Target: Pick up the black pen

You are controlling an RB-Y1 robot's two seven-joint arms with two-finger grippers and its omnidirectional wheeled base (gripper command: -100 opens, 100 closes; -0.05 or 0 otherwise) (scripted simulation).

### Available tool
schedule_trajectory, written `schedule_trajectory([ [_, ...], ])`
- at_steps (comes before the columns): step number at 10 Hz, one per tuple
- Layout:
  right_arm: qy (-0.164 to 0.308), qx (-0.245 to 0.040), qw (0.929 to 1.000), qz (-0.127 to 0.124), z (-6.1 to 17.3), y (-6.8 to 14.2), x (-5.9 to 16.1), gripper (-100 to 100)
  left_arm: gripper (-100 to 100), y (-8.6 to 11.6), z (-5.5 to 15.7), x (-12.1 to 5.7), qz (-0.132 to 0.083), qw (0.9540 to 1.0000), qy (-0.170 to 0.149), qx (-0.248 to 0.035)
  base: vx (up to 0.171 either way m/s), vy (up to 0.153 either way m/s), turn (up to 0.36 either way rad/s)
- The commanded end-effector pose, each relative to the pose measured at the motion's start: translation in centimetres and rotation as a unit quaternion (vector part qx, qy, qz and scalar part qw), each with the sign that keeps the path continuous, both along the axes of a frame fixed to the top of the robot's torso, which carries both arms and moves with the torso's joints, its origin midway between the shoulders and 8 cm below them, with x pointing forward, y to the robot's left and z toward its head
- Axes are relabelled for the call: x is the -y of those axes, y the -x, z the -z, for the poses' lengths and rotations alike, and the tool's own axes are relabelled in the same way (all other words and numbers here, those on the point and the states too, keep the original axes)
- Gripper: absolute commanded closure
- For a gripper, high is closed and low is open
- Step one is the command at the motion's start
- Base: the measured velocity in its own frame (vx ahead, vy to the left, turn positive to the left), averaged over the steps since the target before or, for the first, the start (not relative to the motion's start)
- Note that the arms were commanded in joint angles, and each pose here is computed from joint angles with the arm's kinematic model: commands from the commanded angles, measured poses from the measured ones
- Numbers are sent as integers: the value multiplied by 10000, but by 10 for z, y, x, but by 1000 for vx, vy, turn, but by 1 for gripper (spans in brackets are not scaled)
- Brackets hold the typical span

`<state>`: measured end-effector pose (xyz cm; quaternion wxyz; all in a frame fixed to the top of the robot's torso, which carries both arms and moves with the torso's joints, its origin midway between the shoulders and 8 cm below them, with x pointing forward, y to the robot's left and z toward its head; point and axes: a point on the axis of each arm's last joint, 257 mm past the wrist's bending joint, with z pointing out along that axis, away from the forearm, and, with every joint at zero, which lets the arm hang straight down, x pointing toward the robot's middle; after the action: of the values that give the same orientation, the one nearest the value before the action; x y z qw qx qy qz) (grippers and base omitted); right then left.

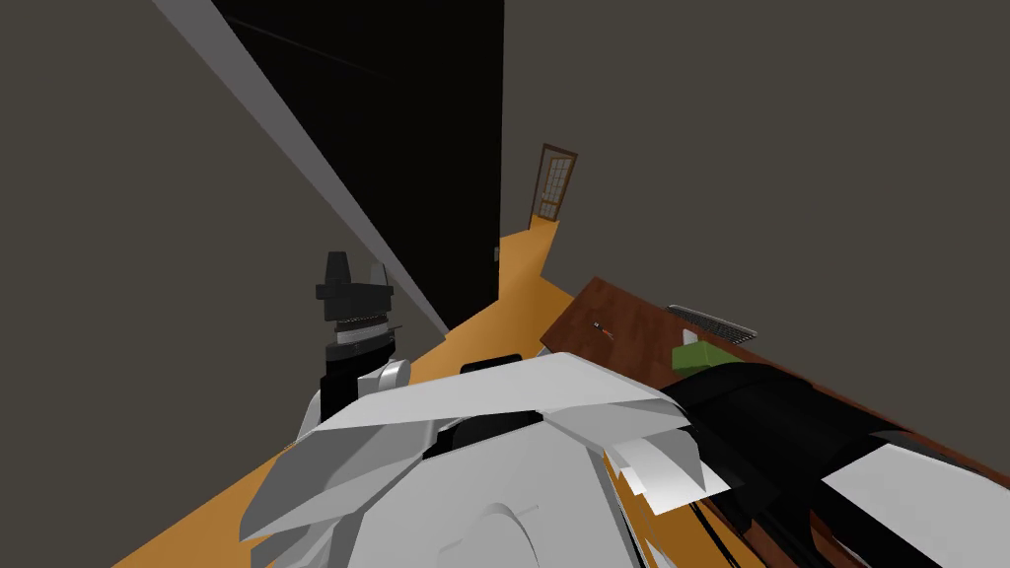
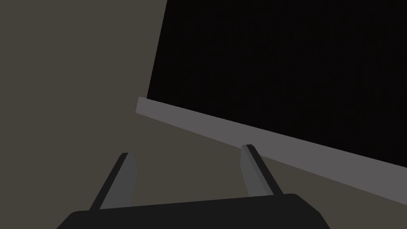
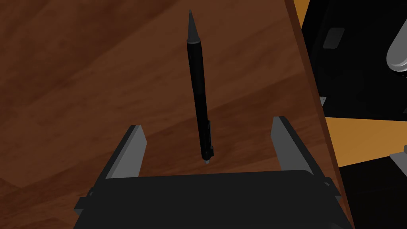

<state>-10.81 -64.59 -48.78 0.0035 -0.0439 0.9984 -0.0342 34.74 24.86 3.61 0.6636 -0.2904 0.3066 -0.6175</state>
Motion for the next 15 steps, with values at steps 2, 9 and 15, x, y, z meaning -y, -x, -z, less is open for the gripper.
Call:
schedule_trajectory([
  [2,7,13,10000,-27,6,-11,-5,-100,0,0,0,0,0,10000,1,0,-1,-26,-3],
  [9,-1,47,10000,-37,24,-39,-31,-100,0,0,0,0,1,10000,1,1,-46,-41,-2],
  [15,-18,52,10000,-34,26,-41,-34,100,0,0,0,0,1,10000,1,1,-10,-9,1],
])
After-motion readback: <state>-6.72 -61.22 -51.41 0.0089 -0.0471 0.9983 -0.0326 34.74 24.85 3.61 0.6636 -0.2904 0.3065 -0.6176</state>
